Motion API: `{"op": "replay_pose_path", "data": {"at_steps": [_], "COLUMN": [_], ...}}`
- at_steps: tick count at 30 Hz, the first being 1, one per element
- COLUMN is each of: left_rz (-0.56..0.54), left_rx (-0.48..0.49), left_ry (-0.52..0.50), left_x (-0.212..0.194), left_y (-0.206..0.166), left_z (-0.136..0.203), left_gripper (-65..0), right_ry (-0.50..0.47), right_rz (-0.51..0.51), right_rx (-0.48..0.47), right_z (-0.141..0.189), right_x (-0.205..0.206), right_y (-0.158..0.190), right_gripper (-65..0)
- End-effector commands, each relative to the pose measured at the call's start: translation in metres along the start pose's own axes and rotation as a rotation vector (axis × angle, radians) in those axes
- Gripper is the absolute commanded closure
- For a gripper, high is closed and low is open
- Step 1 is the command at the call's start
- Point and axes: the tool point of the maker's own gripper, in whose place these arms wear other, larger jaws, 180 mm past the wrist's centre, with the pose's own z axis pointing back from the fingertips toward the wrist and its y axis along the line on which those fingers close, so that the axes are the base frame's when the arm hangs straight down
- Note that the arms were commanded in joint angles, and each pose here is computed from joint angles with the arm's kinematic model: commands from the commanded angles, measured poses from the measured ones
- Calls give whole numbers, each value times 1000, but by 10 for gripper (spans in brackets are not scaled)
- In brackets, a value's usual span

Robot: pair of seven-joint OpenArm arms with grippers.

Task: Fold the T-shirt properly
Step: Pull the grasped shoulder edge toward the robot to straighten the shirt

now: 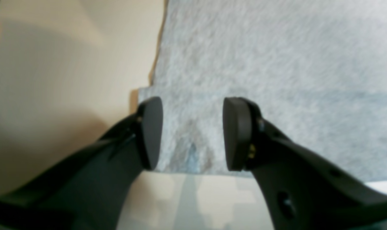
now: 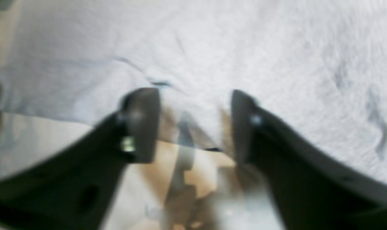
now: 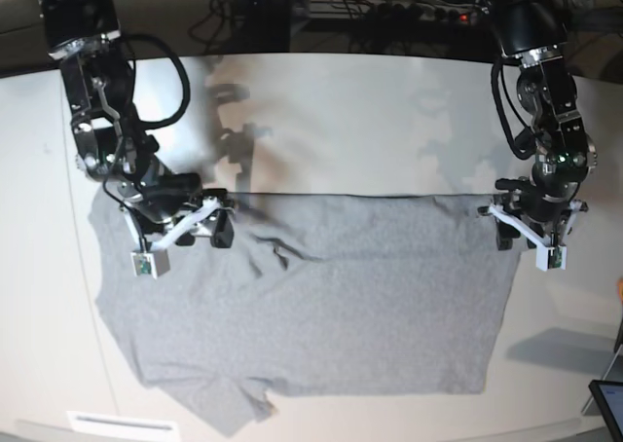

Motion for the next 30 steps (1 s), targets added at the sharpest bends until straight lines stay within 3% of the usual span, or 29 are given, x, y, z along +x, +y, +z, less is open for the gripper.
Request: {"op": "replay_pose_path", "data": {"at_steps": [1, 9, 16, 18, 20, 22, 23, 26, 30], "left_rz": [-7, -26, 24, 31, 35, 32, 32, 44, 82], "left_rx": [11, 21, 20, -1, -5, -1, 1, 5, 20], "left_ry": [-48, -83, -71, -91, -121, -175, -202, -306, -387], "left_x": [14, 13, -13, -13, -8, 1, 5, 16, 6], "left_y": [3, 2, 9, 1, -1, 0, 0, 3, 11], "left_z": [2, -1, -23, -23, -23, -22, -22, -21, -30], "left_gripper": [-306, -311, -296, -195, -37, 0, -2, 0, 0], "right_ry": [-42, 10, -36, -62, -121, -163, -171, -146, -104], "right_rz": [18, 7, 191, 228, 248, 253, 255, 255, 248], "right_rx": [12, -37, -207, -236, -241, -237, -237, -263, -303], "right_z": [5, 1, 1, 1, 2, 3, 2, -5, -17], "right_x": [12, -10, -1, 4, 15, 22, 24, 17, 7], "right_y": [3, -15, -38, -41, -40, -38, -38, -50, -71], "right_gripper": [-419, -419, -416, -361, -223, -48, 0, -30, 0]}}
